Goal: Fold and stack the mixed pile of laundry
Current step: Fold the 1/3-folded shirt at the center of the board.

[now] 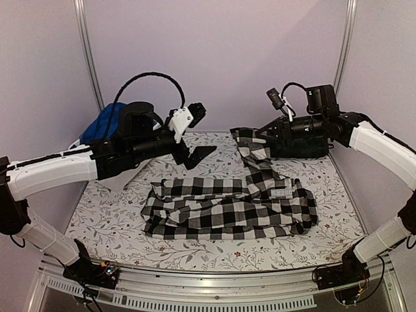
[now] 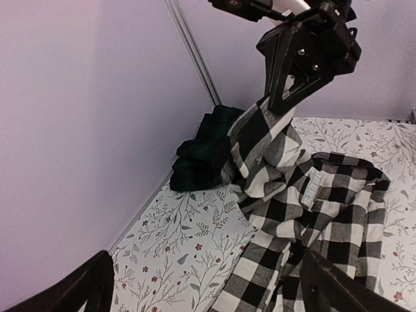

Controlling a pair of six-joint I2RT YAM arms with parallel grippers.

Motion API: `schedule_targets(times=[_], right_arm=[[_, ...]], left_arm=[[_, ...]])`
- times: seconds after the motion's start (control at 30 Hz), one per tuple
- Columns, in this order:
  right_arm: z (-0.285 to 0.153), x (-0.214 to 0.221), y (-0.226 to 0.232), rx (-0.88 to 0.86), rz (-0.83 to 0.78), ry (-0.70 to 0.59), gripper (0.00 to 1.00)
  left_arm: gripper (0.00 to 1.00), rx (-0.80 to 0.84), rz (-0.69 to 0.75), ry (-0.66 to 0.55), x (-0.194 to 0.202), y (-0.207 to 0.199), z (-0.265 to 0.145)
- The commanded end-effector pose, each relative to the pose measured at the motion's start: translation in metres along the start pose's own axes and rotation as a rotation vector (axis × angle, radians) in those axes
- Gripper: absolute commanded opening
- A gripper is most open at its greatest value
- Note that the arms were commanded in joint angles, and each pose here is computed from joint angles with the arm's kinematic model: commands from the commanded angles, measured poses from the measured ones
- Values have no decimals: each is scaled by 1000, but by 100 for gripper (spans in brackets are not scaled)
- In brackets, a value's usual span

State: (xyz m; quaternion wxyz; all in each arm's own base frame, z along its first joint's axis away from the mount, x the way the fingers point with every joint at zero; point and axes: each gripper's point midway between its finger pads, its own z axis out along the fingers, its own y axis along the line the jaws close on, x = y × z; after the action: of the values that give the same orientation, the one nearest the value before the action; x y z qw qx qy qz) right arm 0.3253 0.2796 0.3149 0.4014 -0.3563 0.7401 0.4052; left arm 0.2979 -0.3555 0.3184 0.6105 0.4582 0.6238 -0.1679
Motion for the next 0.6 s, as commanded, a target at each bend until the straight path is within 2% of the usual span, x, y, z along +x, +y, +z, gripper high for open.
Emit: schedule_targets(times=[0.0, 0.2, 0.3, 0.37, 0.53, 0.57], right_arm=[[5, 14, 39, -69, -41, 44, 0], [19, 29, 73, -140, -62, 91, 0], [23, 36, 82, -163, -64, 113, 0], [24, 40, 85, -169, -68, 124, 0], [20, 44, 89, -170, -71, 129, 0], [19, 45, 90, -172, -71, 129, 0]], left_arm=[[99, 95, 126, -18, -18, -39, 20], [93, 153, 216, 37, -13, -69, 48], [82, 206, 257, 95, 1, -84, 58], [68, 248, 271, 128, 6, -93, 60], [20, 322, 271, 162, 11, -112, 55], [6, 343, 278, 151, 8, -121, 51]])
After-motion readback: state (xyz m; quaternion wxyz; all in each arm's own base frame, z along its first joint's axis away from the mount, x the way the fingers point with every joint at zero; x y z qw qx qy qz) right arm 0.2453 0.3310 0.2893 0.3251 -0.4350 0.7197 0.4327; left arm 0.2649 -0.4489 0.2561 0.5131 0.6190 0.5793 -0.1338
